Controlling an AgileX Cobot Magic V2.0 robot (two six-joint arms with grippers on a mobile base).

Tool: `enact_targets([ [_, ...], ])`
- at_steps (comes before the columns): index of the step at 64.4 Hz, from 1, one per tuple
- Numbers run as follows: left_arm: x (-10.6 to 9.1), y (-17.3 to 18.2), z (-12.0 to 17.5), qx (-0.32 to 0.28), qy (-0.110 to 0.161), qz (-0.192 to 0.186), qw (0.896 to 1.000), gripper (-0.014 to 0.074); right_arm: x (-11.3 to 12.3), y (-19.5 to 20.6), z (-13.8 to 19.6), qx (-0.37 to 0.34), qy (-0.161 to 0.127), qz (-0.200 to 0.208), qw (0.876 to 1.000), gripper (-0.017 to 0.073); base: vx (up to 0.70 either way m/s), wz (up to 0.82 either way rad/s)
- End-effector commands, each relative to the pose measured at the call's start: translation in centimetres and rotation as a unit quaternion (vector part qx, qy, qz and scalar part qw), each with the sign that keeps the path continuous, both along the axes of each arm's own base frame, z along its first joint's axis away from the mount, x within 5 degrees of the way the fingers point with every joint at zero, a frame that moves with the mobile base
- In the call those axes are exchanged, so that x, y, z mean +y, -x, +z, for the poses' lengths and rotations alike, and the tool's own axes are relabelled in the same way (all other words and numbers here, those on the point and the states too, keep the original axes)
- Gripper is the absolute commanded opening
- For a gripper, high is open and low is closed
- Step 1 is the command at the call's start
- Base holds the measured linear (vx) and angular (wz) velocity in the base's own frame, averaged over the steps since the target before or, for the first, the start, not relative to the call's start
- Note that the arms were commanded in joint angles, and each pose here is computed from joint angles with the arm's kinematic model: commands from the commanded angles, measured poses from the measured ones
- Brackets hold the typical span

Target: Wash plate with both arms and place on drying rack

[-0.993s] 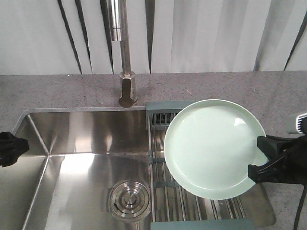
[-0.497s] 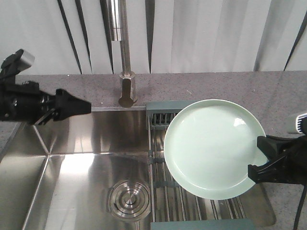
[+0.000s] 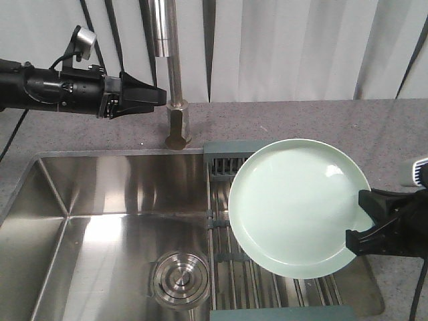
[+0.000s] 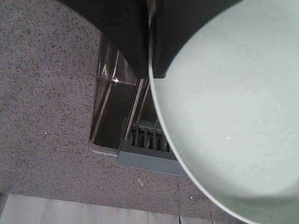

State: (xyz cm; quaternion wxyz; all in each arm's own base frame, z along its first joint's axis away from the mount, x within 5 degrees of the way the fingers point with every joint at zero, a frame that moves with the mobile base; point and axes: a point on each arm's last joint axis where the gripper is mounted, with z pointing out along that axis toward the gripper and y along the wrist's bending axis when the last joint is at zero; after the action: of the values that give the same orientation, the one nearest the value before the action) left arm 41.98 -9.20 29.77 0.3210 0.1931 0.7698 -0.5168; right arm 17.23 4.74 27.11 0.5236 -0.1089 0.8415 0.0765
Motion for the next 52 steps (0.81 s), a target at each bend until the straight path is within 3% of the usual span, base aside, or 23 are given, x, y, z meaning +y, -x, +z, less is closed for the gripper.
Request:
enact_targets([
  [1,-1.3,0.0,3.9,-0.046,0.049,-0.034,0.997,0.0524,0.0,-0.3,1.8,-0.056,-0.013,-0.003,0.998,-0.0008,0.0,0.0],
  [19,-4.5,-2.4,4.3,-0.09,0.051,-0.069,0.992,0.0524,0.0,-0.4,1.8,-0.057,-0.013,-0.003,0.998,-0.0008,0.0,0.0],
  [52,-5.0,-5.2,1.8,-0.068,0.059,-0.066,0.994,0.0524,0.0,-0.4,1.8,-0.057,-0.013,-0.003,0.998,-0.0008,0.0,0.0],
])
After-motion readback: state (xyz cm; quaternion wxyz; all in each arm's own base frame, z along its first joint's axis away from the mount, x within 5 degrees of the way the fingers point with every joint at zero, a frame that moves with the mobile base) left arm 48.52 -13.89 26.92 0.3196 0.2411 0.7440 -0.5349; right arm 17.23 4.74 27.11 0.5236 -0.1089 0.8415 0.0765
